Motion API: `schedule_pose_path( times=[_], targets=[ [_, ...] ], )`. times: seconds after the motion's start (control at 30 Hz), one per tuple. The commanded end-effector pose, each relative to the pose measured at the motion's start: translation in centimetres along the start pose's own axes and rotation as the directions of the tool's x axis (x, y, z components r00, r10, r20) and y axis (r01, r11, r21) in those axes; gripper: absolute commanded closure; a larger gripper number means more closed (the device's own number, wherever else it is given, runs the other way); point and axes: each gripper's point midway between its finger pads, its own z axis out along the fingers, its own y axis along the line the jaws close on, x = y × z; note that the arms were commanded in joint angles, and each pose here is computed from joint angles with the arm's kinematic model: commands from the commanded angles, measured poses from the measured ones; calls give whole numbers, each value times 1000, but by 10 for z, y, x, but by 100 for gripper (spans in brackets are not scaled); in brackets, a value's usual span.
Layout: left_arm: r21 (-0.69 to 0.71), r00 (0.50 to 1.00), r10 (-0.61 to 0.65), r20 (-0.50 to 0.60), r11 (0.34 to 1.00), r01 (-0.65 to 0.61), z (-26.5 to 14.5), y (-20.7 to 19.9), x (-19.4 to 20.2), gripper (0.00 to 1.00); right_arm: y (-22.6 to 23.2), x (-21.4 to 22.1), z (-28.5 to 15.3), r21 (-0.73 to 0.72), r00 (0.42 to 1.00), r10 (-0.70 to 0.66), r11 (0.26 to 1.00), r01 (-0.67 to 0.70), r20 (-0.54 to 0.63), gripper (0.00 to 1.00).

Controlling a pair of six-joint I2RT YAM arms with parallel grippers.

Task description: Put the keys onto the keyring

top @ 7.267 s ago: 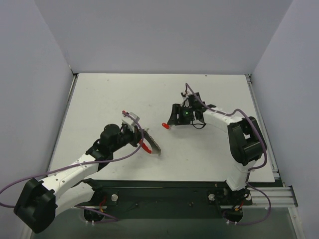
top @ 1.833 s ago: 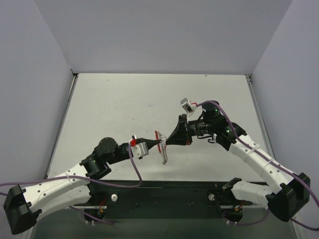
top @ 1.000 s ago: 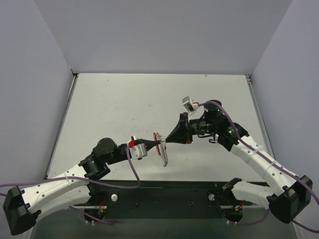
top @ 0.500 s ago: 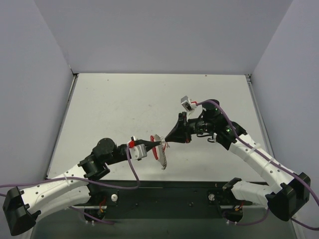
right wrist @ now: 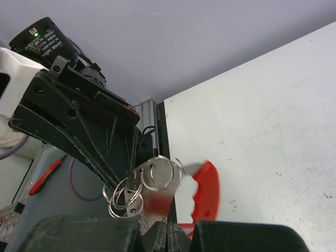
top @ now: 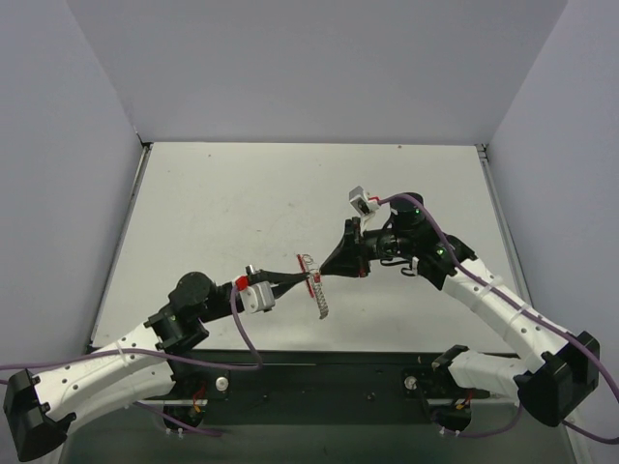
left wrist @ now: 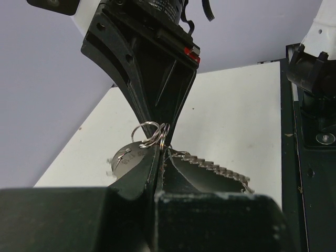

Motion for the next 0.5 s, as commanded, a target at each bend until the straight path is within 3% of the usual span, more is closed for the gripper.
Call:
schedule_pose_path(
  times=[0.0, 0.47],
  targets=[
    [-25, 993, 10, 119, 1000, -7, 1, 7, -34, 100, 6, -10, 1, -30, 997, -69, 997, 70, 28, 100],
    [-51, 998, 11, 69, 999, -8, 0, 12, -24, 100, 8, -13, -7, 8, 995, -97, 995, 96, 39, 100]
  ],
)
